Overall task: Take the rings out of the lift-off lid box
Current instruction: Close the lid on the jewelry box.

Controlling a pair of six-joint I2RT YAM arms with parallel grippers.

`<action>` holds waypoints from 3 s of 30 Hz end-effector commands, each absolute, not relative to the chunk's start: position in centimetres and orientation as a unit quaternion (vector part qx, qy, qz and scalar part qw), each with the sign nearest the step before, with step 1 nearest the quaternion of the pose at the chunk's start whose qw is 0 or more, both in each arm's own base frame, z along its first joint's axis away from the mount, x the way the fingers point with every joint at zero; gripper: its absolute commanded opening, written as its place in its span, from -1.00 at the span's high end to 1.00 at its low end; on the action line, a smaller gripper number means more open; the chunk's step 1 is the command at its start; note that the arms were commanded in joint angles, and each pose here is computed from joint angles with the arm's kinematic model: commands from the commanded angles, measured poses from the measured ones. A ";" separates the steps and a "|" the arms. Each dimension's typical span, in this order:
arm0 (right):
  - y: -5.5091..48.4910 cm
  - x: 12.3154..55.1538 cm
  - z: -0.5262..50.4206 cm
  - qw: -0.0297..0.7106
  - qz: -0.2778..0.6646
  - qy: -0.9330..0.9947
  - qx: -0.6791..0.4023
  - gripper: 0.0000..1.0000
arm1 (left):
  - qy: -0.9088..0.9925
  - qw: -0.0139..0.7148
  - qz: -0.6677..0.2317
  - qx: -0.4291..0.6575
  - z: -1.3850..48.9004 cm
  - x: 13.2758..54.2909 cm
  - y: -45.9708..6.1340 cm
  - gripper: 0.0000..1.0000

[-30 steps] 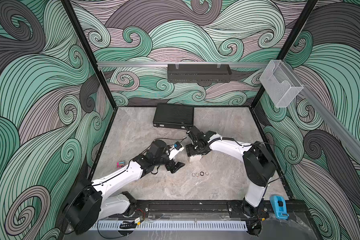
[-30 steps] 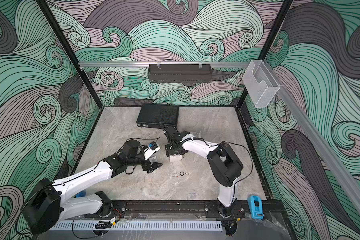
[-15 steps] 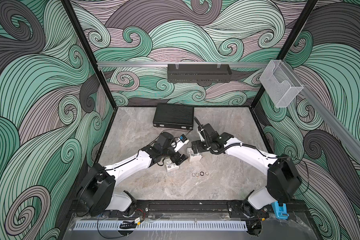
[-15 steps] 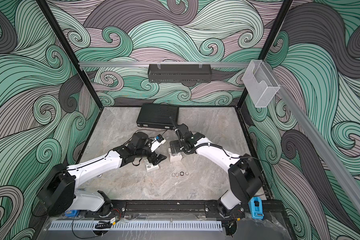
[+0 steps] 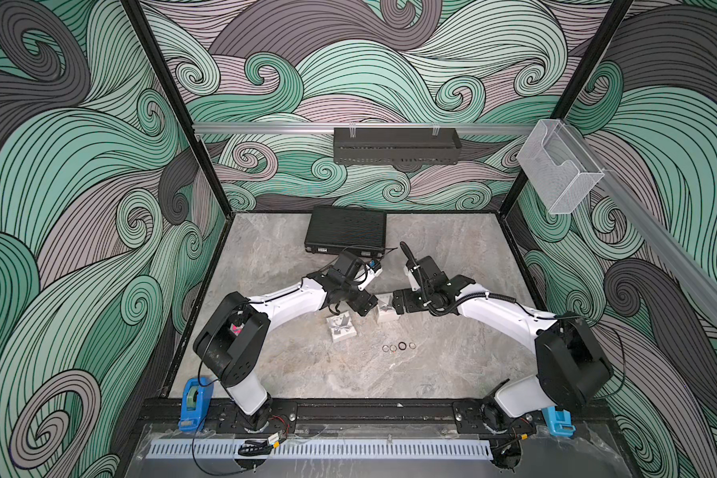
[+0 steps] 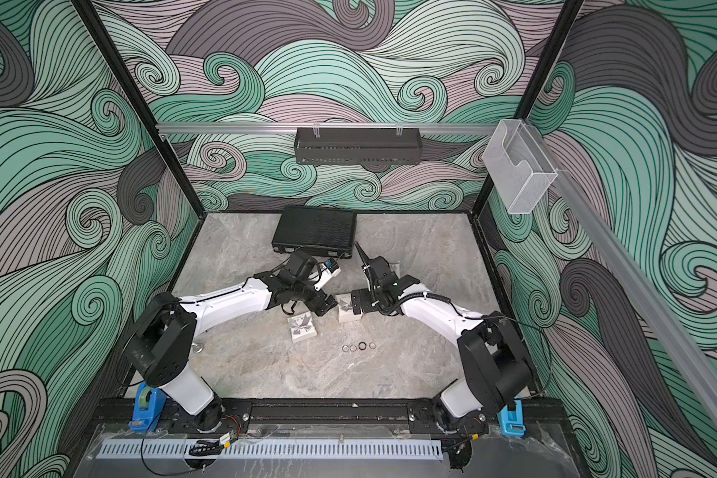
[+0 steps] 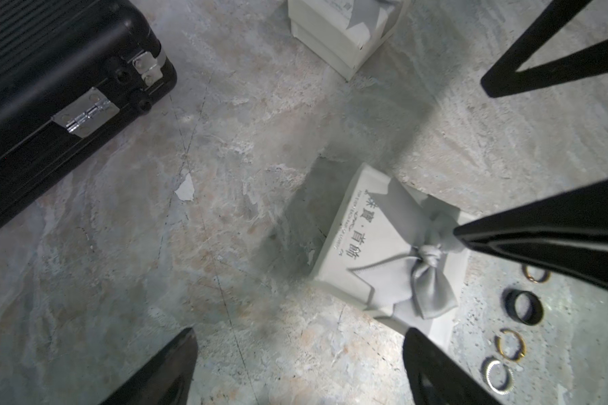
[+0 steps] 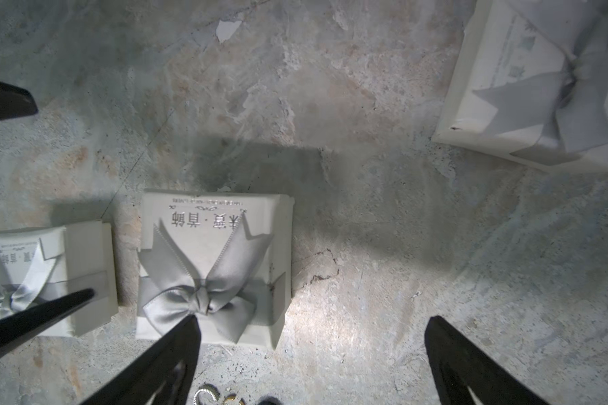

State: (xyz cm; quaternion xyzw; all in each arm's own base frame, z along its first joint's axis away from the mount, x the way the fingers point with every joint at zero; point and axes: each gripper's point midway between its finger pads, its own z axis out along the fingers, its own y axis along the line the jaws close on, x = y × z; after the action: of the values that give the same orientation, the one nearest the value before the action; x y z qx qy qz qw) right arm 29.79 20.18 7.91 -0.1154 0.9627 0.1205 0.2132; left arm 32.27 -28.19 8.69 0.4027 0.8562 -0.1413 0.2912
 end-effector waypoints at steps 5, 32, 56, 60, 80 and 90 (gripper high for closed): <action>20.5 30.1 7.0 0.205 0.126 0.963 -0.117 -0.98 | 0.858 0.298 -0.142 0.394 8.9 33.2 -29.0 -0.86; 20.7 29.7 4.5 0.174 0.118 0.971 -0.112 -0.98 | 0.857 0.303 -0.151 0.389 7.6 34.4 -30.1 -0.85; 18.8 29.3 3.0 0.163 0.072 0.979 -0.097 -0.98 | 0.872 0.269 -0.143 0.384 4.6 34.1 -29.8 -0.84; 18.6 29.0 2.8 0.160 0.070 0.980 -0.094 -0.98 | 0.872 0.269 -0.142 0.384 4.6 34.0 -29.7 -0.84; 20.8 29.8 7.4 0.220 0.070 0.960 -0.160 -0.98 | 0.851 0.337 -0.133 0.379 10.5 33.1 -27.9 -0.84; 24.6 29.5 7.3 0.214 0.078 0.956 -0.188 -0.98 | 0.843 0.398 -0.118 0.342 13.7 29.5 -23.3 -0.85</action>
State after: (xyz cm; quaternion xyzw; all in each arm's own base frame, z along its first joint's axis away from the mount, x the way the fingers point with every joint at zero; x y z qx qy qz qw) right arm 29.38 24.18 8.08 -0.1870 0.9516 0.0959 0.2243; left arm 30.32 -24.48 14.12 0.3534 0.8374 -0.1289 0.3966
